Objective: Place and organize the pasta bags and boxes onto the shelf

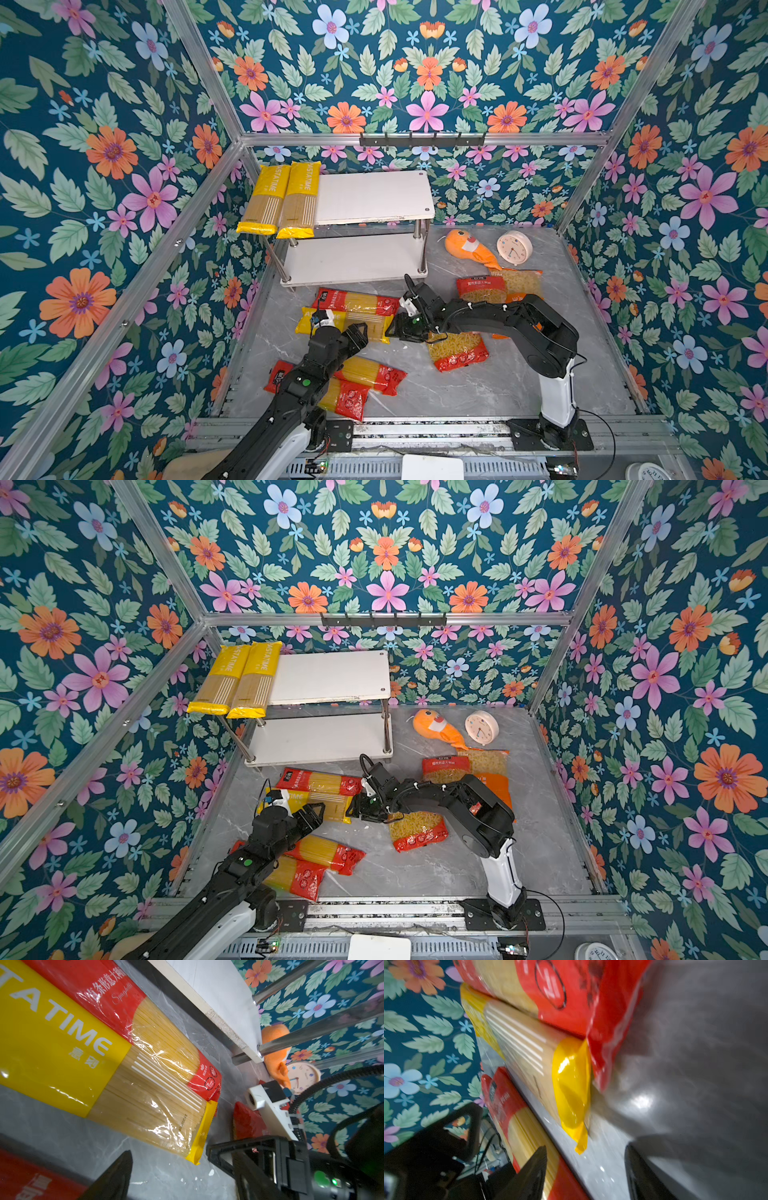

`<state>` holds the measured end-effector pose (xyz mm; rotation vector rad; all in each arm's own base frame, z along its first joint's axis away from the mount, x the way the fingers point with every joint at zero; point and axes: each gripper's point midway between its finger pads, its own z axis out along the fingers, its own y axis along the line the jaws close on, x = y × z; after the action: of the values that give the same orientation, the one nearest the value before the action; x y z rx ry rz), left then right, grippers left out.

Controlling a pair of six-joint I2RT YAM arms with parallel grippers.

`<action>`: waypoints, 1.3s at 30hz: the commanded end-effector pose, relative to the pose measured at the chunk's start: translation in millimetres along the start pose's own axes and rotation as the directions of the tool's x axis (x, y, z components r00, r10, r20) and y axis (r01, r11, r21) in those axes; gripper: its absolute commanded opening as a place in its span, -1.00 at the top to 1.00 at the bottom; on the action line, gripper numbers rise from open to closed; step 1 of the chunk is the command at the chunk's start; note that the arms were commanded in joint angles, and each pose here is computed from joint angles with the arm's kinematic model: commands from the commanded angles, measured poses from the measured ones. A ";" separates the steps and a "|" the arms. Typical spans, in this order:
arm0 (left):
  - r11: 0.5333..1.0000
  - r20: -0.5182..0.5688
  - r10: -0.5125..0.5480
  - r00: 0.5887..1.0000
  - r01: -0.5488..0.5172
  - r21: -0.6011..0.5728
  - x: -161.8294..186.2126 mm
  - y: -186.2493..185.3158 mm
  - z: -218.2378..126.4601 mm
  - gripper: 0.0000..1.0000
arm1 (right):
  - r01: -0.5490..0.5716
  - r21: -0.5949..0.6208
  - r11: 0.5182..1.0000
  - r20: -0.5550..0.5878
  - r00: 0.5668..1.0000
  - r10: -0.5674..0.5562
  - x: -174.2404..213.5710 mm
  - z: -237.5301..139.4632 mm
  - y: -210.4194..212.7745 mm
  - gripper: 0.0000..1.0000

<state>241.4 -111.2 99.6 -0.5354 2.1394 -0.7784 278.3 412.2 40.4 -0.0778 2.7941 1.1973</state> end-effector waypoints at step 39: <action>0.953 0.117 -0.215 0.970 0.182 0.243 -40.2 -34.9 -6.9 -0.53 | -0.267 -0.265 0.927 0.650 0.661 0.376 -23.6 -139.0 -54.3 1.00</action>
<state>261.3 -104.5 136.7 -0.6646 1.9230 -0.9691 274.8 286.2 74.4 0.5661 2.2854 1.1631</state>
